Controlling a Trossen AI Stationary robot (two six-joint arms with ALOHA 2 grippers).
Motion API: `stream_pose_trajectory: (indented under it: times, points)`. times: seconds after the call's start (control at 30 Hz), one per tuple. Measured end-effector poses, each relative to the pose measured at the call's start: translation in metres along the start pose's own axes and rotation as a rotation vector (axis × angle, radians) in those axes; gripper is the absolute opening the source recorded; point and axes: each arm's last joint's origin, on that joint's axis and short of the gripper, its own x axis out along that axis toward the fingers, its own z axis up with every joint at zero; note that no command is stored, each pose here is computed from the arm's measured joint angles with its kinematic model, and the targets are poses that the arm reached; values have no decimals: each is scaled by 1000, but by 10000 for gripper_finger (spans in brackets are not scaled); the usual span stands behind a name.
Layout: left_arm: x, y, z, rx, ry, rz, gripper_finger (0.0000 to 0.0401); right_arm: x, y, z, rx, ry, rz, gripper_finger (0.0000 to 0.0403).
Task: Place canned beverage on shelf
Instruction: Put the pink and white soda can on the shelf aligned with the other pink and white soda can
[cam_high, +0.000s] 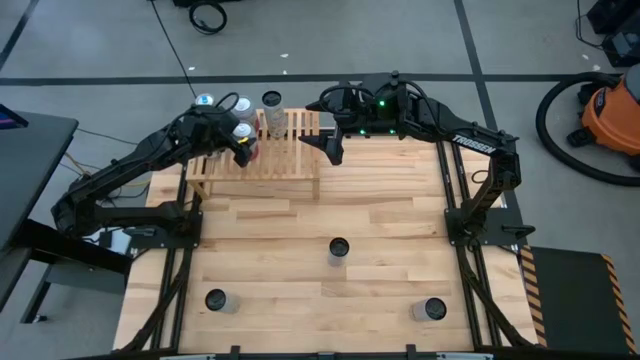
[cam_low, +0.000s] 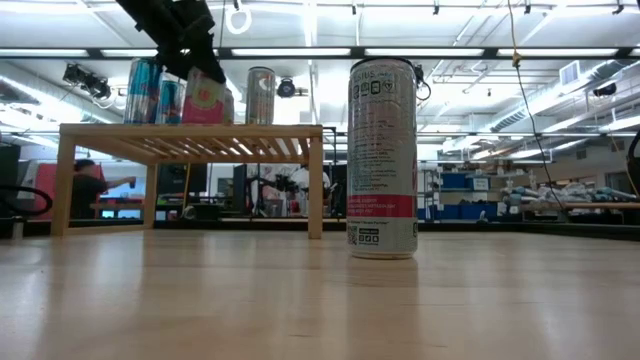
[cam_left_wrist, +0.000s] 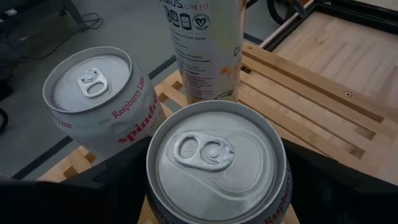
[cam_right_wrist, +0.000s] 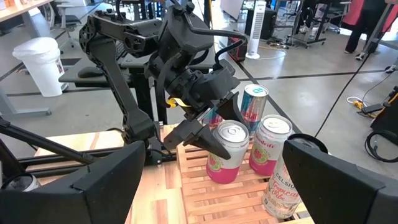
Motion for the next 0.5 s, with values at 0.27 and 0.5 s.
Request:
stream_pose_trajectory:
  times: [0.27, 0.5]
  points:
    - [0, 1, -1, -1, 12, 37, 318, 0, 0, 1, 0, -8, 0, 391]
    - [0, 1, -1, -1, 14, 52, 318, 0, 0, 1, 0, -8, 0, 391]
